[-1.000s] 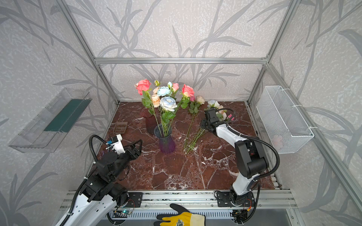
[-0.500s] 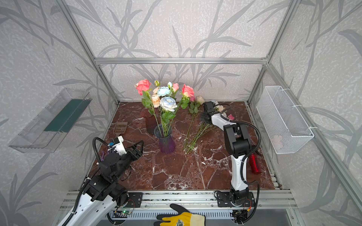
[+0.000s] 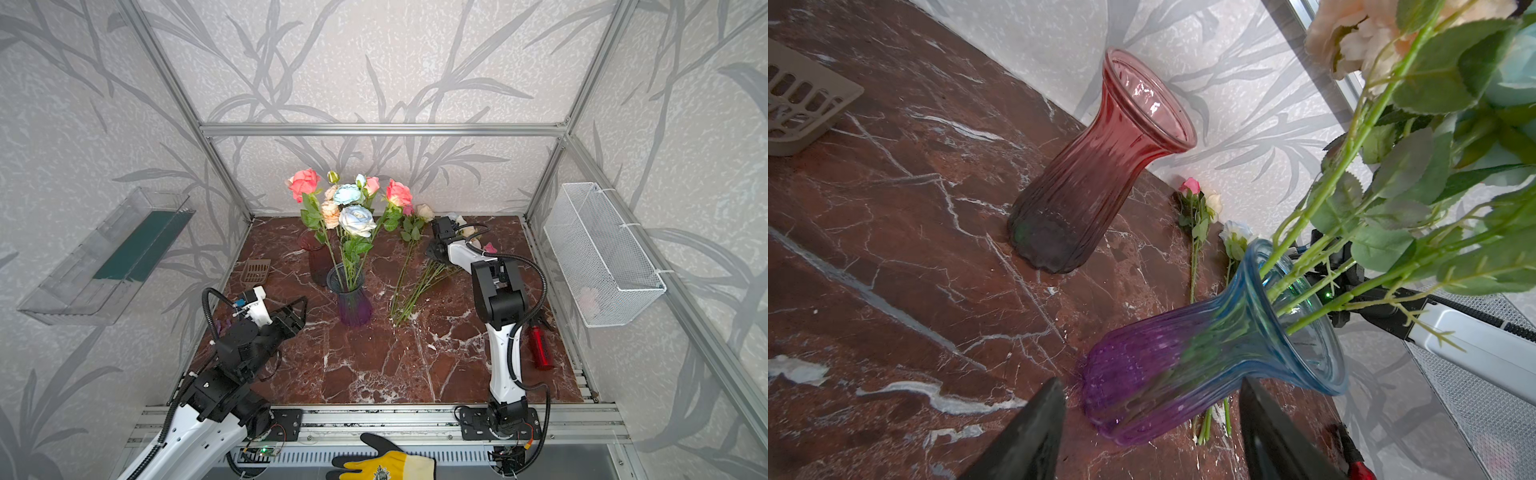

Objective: Arrange the flowers into the vase
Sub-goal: 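Grasp a white rose stem in the pile with the right gripper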

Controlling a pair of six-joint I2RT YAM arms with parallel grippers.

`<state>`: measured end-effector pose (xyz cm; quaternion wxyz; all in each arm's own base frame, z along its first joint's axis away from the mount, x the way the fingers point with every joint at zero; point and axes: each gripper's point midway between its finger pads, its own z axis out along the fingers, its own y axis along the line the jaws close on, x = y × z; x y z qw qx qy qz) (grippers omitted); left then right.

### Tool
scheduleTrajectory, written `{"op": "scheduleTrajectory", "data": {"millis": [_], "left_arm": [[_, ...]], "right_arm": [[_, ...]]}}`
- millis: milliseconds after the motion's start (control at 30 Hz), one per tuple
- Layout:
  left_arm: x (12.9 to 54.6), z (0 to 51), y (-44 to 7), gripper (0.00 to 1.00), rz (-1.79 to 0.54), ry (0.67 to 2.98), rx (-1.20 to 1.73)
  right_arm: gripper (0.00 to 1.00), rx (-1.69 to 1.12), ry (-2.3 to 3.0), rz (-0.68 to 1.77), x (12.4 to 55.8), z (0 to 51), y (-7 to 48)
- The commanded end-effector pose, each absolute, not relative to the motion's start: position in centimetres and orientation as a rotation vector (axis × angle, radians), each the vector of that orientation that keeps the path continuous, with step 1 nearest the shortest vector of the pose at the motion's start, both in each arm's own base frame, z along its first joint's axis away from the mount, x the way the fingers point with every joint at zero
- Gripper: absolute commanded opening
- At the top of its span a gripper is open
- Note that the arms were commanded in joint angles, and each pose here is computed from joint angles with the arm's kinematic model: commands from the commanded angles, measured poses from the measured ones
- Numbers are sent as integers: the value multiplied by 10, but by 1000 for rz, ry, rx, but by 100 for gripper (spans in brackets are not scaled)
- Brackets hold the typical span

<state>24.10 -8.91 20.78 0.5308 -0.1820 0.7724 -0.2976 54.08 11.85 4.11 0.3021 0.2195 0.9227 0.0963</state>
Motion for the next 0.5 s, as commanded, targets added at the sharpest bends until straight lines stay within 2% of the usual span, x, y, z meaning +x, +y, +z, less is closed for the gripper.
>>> {"op": "scheduleTrajectory", "data": {"millis": [0, 133, 467], "left_arm": [[243, 229, -88, 68, -722, 1786, -429], [244, 232, -88, 68, -722, 1782, -423], [241, 242, -88, 68, -728, 1776, -414]], "right_arm": [[5, 600, 2414, 301, 546, 51, 119], [0, 602, 2388, 358, 545, 61, 124], [0, 545, 2234, 628, 540, 125, 150]]}}
